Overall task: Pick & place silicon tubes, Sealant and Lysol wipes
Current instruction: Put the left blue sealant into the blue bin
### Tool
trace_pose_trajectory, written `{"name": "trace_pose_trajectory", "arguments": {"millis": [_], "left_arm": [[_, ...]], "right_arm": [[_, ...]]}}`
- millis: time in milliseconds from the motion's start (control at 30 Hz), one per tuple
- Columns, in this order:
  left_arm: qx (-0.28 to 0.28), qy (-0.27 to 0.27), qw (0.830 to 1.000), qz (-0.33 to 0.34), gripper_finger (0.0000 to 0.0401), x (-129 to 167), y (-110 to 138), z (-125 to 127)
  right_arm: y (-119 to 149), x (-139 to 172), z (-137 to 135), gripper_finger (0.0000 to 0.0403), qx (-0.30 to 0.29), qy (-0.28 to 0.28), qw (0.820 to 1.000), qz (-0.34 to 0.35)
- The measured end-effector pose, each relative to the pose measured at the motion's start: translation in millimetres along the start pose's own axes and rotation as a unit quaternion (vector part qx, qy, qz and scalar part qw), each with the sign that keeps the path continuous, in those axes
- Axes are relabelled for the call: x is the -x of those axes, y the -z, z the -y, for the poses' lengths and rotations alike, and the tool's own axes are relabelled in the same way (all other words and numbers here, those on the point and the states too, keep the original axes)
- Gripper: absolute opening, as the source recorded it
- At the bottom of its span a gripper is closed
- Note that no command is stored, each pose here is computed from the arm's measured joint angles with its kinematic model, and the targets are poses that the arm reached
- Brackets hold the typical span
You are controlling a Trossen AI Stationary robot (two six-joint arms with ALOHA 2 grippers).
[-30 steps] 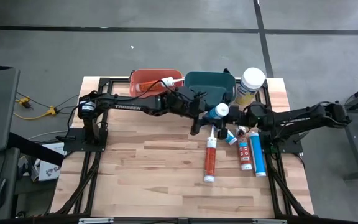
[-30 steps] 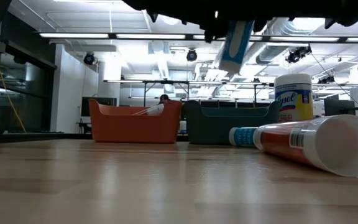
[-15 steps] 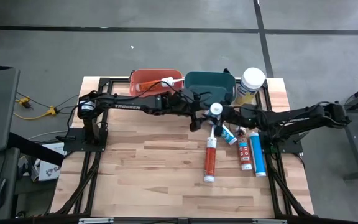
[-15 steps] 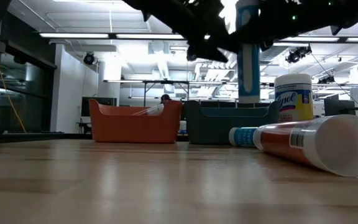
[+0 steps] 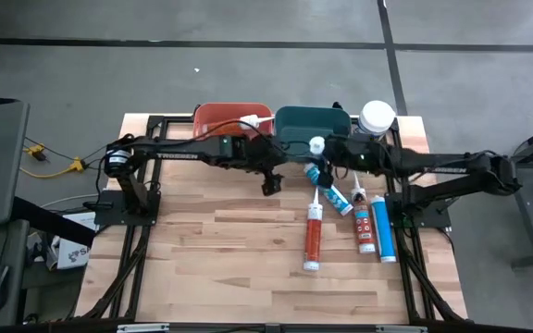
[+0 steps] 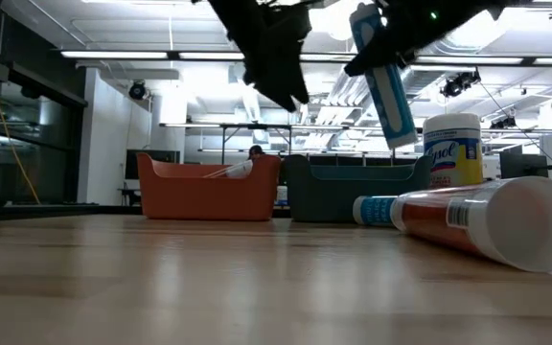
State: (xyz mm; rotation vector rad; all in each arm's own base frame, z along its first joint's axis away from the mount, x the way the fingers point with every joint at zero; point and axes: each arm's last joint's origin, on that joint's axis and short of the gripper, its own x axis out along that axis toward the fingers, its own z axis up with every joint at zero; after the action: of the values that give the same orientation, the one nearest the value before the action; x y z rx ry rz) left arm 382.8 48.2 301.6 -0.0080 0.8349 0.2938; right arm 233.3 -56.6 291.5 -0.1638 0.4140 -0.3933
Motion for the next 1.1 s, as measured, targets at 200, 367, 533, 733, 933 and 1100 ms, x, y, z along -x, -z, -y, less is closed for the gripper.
{"name": "trace_pose_trajectory", "arguments": {"millis": [200,367,533,733,933,1100], "left_arm": [[-0.008,-0.019,0.998,-0.058,0.0298,-9,26,16],[-0.006,-0.044,0.994,-0.101,0.0298,-27,61,26],[0.014,-0.063,0.991,-0.119,0.0298,-44,99,30],[0.055,-0.040,0.995,-0.071,0.0298,-34,137,42],[0.111,-0.018,0.993,0.022,0.0298,-9,160,55],[0.136,-0.012,0.984,0.110,0.0298,7,165,71]], "right_arm": [[-46,-4,35,0.0184,0.031,-0.001,0.998,-0.063],[-67,-27,60,0.0184,0.052,-0.017,0.990,-0.131],[-71,-57,81,0.0184,0.071,-0.020,0.976,-0.206],[-57,-91,109,0.0184,0.072,-0.021,0.956,-0.283],[-31,-125,131,0.0184,0.076,-0.031,0.941,-0.327],[-3,-147,143,0.0184,0.082,-0.035,0.924,-0.372]]}}
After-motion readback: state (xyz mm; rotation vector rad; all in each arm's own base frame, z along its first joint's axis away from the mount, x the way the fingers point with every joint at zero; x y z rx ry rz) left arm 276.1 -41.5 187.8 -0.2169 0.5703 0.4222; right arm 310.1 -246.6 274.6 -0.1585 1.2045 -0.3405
